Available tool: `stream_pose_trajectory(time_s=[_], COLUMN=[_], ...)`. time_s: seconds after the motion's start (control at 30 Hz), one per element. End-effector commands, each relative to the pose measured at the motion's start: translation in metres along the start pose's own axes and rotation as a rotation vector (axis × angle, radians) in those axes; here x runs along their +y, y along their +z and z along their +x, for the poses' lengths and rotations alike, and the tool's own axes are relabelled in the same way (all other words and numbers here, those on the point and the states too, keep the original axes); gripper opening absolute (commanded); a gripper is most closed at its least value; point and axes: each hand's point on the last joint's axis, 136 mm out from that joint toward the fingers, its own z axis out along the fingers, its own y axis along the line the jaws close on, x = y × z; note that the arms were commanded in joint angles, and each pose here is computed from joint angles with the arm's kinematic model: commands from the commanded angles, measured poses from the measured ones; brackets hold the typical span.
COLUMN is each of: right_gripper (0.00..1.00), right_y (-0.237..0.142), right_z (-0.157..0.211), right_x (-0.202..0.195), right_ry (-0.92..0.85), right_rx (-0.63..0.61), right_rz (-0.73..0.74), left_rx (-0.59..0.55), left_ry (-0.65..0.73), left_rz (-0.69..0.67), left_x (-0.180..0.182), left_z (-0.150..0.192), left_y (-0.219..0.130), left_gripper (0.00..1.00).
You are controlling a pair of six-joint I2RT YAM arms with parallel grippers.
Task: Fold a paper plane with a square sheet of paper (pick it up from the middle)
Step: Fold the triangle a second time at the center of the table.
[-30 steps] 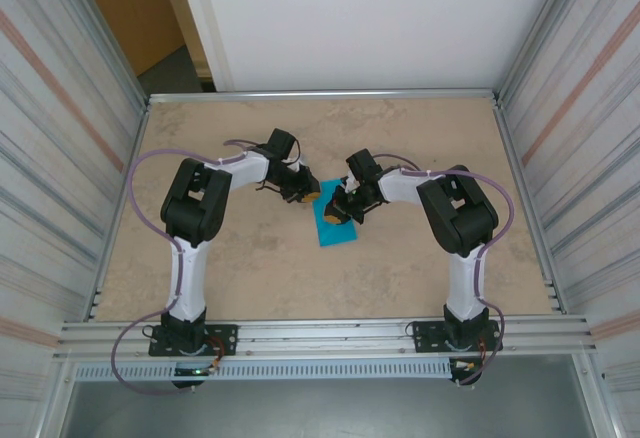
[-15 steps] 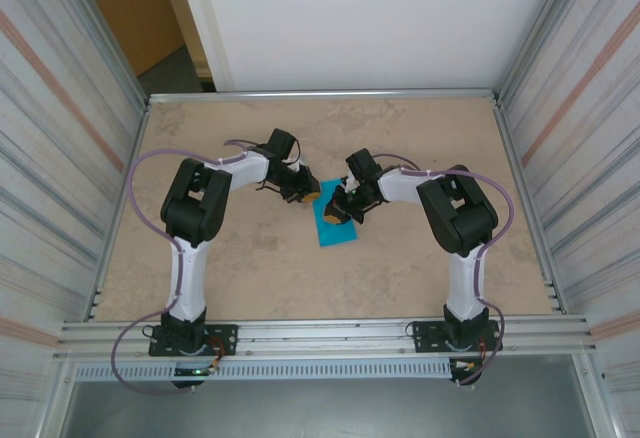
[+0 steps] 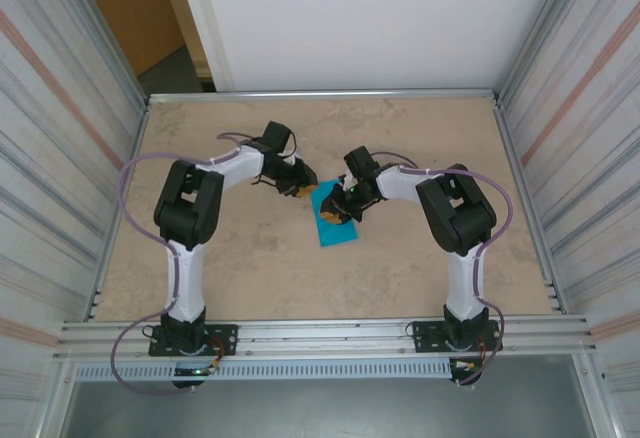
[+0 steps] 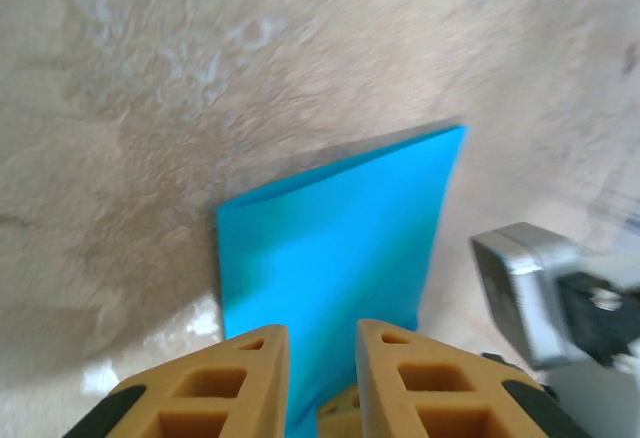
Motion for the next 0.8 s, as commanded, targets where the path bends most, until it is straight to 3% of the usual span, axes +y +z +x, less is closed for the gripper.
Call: stream_pose_trajectory(time_s=[0.0, 0.17, 0.33, 0.77], right_gripper=[0.28, 0.40, 0.40, 0.11], right_y=[0.012, 0.011, 0.011, 0.012], right_z=[0.006, 0.006, 0.007, 0.010], right_x=[-0.036, -0.033, -0.036, -0.059], right_ry=[0.056, 0.042, 0.038, 0.066], right_rx=[0.023, 0.021, 0.019, 0.029], right_rz=[0.123, 0.112, 0.120, 0.201], left_rx=[-0.079, -0.134, -0.131, -0.042], left_ry=[-0.008, -0.052, -0.066, -0.007], left_rz=[0.016, 0.041, 0.084, 0.092], left_x=[-0.009, 0.000, 0.003, -0.005], left_z=[-0.004, 0.000, 0.013, 0.071], left_y=[-0.032, -0.046, -0.047, -0.020], left_gripper=[0.28, 0.32, 0.32, 0.05])
